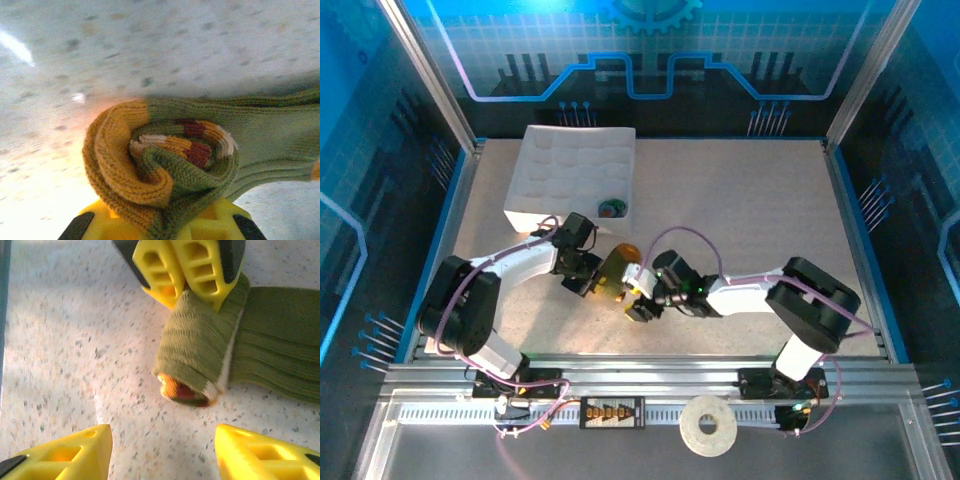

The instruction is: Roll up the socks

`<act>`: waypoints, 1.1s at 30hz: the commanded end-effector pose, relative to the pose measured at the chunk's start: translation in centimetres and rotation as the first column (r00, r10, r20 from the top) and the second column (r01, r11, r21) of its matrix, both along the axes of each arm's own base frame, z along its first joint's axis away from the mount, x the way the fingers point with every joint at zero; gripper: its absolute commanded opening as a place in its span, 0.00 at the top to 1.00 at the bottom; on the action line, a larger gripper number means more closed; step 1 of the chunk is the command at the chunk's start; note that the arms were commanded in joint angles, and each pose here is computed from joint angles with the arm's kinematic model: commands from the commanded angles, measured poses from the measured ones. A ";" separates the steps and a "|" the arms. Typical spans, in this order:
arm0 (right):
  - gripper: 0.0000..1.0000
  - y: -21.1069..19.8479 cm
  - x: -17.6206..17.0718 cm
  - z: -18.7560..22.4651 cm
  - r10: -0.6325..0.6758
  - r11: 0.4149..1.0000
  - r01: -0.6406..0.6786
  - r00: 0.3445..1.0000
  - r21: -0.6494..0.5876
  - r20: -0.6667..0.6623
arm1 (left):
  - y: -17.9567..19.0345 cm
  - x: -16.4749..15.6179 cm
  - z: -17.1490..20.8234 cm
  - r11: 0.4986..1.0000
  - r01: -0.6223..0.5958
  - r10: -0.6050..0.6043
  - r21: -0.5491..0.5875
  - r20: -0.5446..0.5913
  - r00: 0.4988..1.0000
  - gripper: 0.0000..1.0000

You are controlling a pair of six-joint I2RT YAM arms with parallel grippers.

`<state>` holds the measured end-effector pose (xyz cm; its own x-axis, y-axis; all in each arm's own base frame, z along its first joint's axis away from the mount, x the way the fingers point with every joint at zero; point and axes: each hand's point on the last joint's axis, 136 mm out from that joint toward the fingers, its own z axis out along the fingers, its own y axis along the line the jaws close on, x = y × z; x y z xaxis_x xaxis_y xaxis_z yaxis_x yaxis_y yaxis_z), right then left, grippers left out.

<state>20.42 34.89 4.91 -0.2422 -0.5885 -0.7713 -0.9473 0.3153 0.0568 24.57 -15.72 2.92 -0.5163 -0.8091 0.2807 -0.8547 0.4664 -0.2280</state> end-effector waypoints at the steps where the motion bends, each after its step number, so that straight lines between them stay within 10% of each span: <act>1: 0.43 0.8 2.0 3.0 0.020 0.999 -0.010 0.944 -0.032 0.329 | 4.0 -8.2 -1.9 0.982 0.010 0.052 0.186 -0.327 0.943 1.00; 16: 0.43 5.6 0.3 1.2 0.117 0.985 -0.047 0.891 -0.168 0.438 | 3.0 -6.5 -2.9 0.982 0.013 0.059 0.188 -0.374 0.926 1.00; 33: 0.93 3.5 2.5 -4.8 0.041 0.932 0.079 0.946 -0.353 0.320 | 1.8 -4.8 -1.4 0.994 0.031 0.002 0.108 -0.289 0.957 0.96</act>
<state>22.00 40.61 3.93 0.0957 -0.7690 -0.6321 -0.8745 0.2384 -0.4224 23.17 -15.34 2.94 -0.4514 -0.8306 0.3261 -0.8854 0.4622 -0.0484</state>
